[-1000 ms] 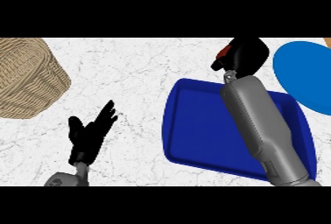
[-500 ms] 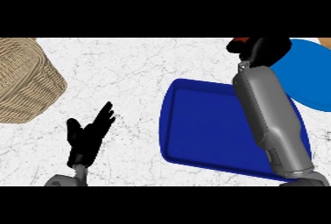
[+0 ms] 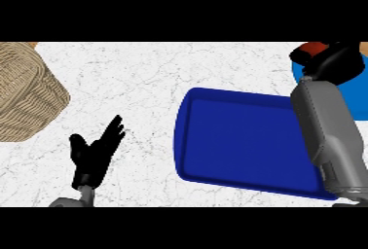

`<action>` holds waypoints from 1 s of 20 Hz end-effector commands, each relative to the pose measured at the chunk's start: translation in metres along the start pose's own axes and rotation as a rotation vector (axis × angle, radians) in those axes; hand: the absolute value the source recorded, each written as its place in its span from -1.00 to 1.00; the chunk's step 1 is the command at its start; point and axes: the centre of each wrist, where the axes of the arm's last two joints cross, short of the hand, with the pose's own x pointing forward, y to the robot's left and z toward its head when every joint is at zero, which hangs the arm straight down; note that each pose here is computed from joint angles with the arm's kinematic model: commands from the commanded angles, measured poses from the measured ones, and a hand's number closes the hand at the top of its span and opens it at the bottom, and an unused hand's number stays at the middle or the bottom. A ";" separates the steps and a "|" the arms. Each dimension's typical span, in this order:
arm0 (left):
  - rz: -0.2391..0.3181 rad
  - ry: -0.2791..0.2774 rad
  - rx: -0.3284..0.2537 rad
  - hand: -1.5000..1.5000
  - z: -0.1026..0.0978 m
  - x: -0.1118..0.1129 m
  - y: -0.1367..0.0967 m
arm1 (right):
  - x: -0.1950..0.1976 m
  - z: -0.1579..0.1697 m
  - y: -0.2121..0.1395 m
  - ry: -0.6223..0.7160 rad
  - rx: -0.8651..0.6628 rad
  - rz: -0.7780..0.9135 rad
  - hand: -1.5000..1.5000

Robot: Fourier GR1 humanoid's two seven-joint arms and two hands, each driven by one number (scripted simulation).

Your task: Pick the bell pepper from the tray and place it in the plate

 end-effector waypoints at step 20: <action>0.005 0.016 -0.006 0.00 -0.005 -0.001 -0.004 | -0.128 -0.093 0.009 0.343 0.107 0.181 -1.00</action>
